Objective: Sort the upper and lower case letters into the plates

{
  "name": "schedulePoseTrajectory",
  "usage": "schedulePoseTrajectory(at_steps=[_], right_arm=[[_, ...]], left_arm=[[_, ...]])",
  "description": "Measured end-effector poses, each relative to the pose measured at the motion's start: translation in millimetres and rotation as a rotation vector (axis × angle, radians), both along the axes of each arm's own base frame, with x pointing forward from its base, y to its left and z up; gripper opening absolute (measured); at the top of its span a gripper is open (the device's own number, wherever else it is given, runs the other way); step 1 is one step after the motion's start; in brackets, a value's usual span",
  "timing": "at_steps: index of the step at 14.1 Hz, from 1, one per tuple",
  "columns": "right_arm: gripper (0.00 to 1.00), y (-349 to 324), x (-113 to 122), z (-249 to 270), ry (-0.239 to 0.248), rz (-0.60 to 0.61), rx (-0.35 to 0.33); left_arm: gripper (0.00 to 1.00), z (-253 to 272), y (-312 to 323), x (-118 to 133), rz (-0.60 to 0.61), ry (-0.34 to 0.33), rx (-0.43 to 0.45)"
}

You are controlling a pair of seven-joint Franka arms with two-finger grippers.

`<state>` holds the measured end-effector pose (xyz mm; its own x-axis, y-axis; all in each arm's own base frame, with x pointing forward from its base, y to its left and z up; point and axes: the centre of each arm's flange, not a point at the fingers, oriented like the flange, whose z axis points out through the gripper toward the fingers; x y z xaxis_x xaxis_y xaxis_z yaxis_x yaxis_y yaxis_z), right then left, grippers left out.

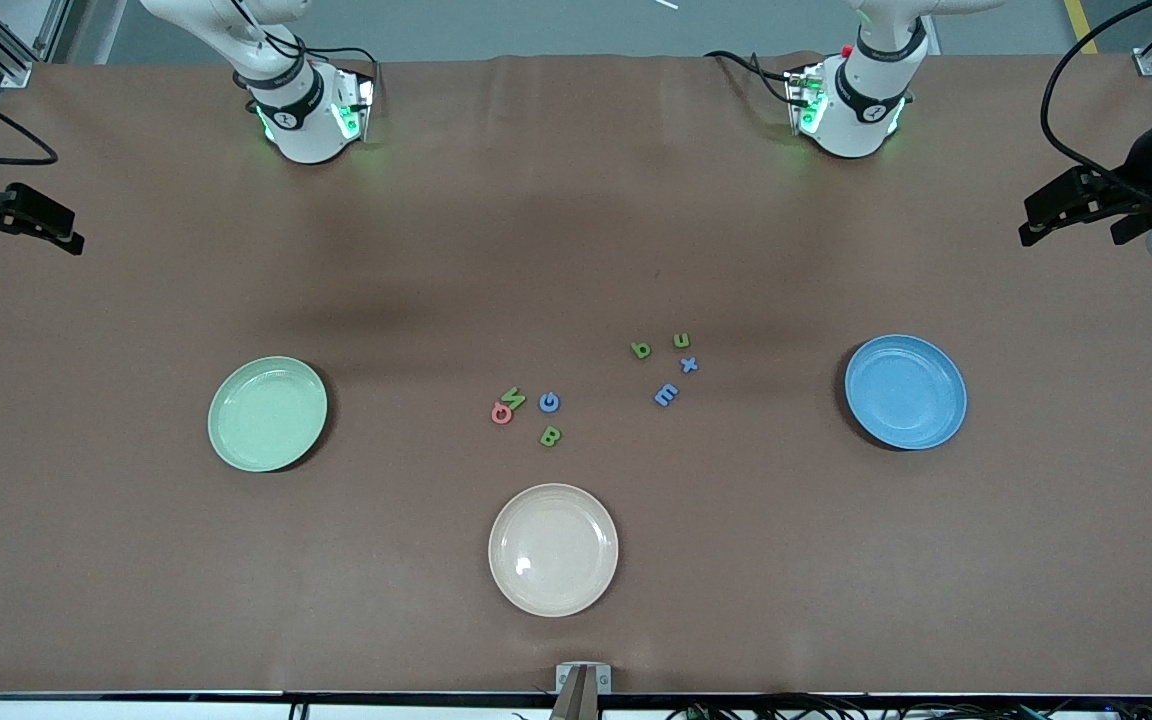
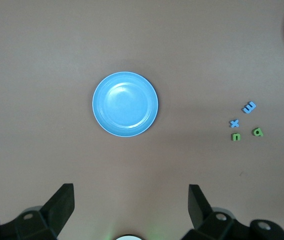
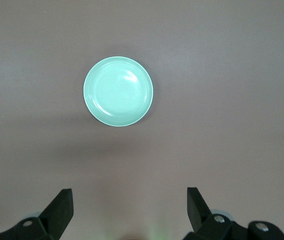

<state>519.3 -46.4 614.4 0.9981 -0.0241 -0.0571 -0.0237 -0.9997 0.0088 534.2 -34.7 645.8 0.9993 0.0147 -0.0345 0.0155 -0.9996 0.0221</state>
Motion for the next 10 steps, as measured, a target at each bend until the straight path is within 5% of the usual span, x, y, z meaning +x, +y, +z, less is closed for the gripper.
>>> schedulePoseTrajectory(at_steps=[10], right_arm=[[1.0, -5.9, -0.2, 0.1, -0.008, -0.022, 0.051]], left_arm=[[1.0, -5.5, -6.6, 0.5, -0.011, 0.013, -0.002]])
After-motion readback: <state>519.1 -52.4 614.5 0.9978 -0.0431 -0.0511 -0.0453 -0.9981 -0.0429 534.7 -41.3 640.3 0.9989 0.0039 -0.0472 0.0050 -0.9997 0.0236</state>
